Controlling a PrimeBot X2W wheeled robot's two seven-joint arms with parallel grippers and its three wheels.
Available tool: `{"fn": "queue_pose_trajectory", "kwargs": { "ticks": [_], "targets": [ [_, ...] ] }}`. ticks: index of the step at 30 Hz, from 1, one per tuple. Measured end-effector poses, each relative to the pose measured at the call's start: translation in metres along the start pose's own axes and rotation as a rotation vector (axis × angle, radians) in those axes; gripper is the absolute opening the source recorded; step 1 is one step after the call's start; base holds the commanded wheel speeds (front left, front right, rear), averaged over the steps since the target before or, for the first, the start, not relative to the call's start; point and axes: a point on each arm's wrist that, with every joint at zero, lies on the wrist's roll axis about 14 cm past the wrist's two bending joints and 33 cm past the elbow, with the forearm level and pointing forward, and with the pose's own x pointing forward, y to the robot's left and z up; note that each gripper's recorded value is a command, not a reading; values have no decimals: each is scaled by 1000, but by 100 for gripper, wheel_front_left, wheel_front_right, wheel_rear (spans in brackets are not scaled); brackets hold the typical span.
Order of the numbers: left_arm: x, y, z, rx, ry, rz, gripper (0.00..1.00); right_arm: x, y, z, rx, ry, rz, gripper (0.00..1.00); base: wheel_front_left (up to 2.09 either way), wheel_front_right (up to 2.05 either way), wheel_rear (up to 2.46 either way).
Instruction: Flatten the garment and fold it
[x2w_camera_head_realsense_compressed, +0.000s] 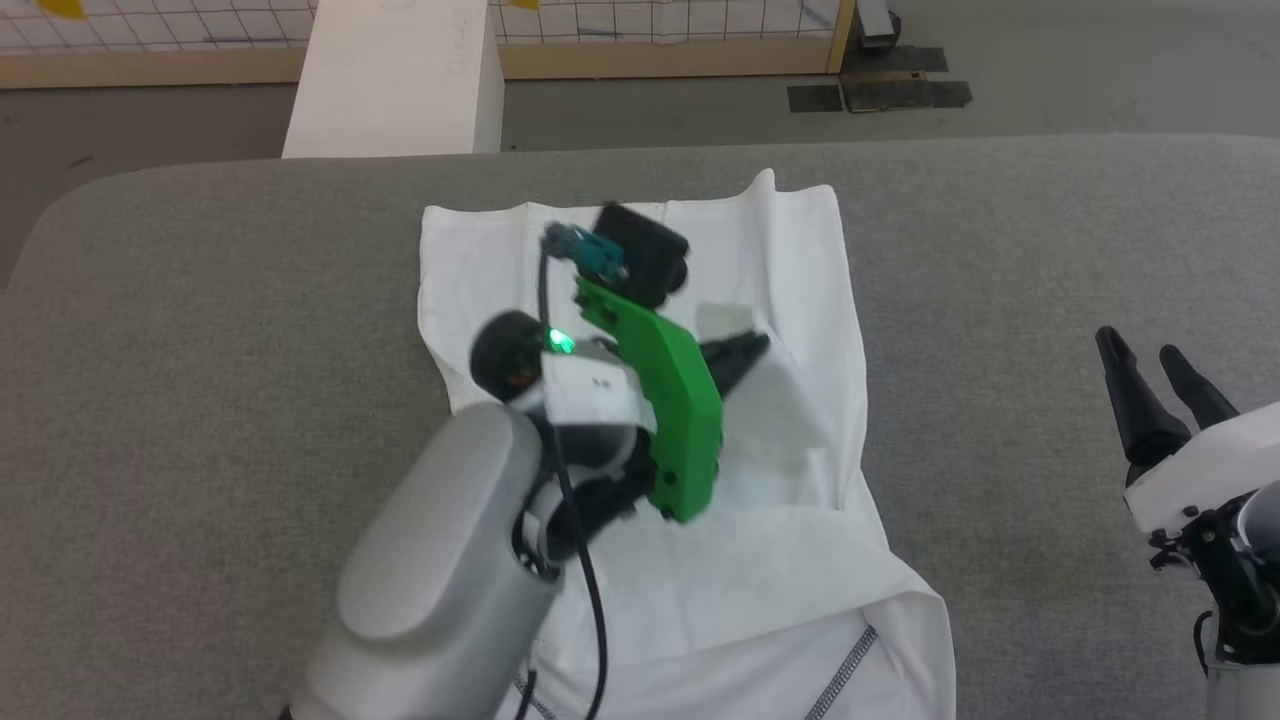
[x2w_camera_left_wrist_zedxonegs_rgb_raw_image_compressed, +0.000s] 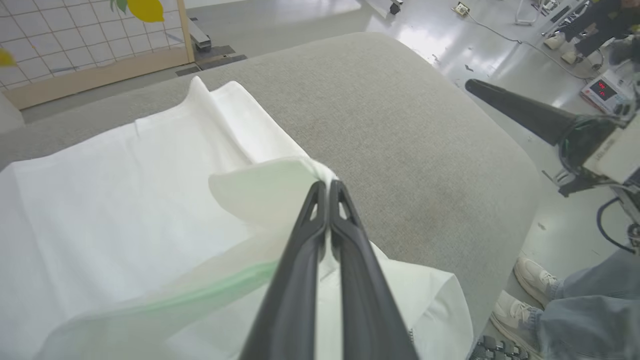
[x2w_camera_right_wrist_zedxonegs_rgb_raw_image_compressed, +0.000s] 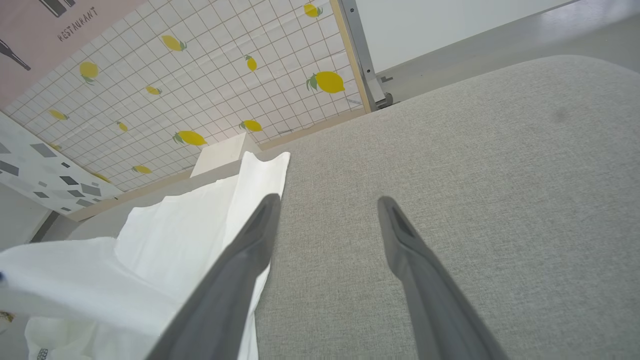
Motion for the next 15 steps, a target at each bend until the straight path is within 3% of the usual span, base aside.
{"fn": "queue_pose_trajectory", "kwargs": {
  "ticks": [7, 15],
  "targets": [
    [-2, -52, -63, -82, 121, -127, 0, -1, 2, -12, 12, 33, 4, 100, 0, 0, 0],
    [4, -51, -136, -91, 335, -94, 0, -2, 4, -19, 18, 53, 8, 100, 0, 0, 0]
  ]
}}
